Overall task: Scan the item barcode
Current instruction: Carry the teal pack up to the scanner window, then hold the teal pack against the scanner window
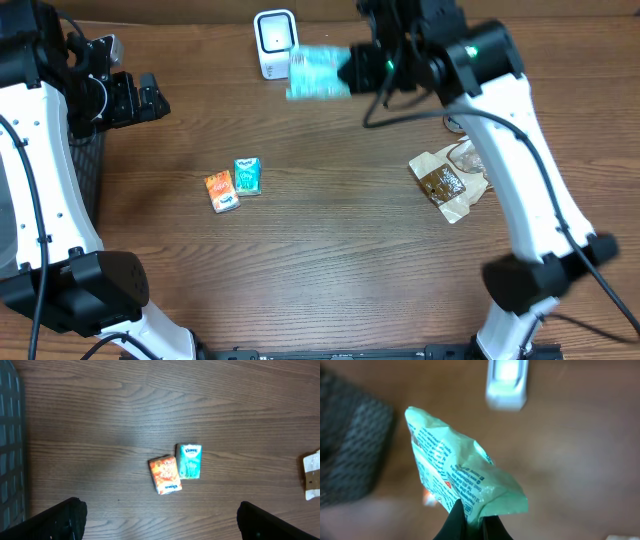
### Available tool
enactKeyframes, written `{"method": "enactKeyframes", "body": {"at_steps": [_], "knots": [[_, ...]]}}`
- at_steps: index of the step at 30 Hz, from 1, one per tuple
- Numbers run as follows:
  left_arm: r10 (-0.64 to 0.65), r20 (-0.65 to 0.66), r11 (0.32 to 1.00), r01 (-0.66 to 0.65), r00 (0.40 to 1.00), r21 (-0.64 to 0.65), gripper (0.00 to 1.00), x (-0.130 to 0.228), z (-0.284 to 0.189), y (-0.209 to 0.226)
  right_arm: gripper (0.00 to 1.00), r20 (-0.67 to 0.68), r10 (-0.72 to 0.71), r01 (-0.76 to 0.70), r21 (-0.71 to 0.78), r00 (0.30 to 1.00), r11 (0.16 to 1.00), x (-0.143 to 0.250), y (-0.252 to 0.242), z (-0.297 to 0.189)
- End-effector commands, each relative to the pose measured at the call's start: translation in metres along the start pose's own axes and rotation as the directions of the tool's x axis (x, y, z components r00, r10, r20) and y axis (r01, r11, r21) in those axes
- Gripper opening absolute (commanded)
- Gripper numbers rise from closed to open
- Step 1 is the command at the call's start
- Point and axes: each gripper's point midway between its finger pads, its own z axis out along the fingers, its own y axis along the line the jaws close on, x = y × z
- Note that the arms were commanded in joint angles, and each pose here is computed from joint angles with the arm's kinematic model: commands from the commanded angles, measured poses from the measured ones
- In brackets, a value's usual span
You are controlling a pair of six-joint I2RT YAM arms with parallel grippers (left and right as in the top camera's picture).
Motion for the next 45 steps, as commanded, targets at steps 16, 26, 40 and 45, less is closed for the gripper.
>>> {"method": "enactKeyframes", "body": {"at_steps": [16, 26, 40, 45], "knots": [[0.017, 0.013, 1.000, -0.017, 1.000, -0.004, 1.00, -0.002, -0.003, 0.001, 0.04, -0.036, -0.795, 0.507, 0.788, 0.605, 0.349, -0.122, -0.047, 0.148], [0.017, 0.013, 1.000, -0.017, 1.000, -0.004, 0.99, -0.002, -0.003, 0.001, 0.04, -0.210, -0.907, 0.668, 0.738, 0.364, 0.097, -0.111, -0.051, 0.215], [0.017, 0.013, 1.000, -0.017, 1.000, -0.004, 0.99, -0.002, -0.003, 0.001, 0.04, -0.219, -0.911, 0.690, 0.718, 0.349, 0.092, -0.102, -0.040, 0.223], [0.017, 0.013, 1.000, -0.017, 1.000, -0.004, 1.00, -0.002, -0.003, 0.001, 0.04, -0.225, -0.911, 0.697, 0.711, 0.346, 0.089, -0.100, -0.039, 0.224]]}}
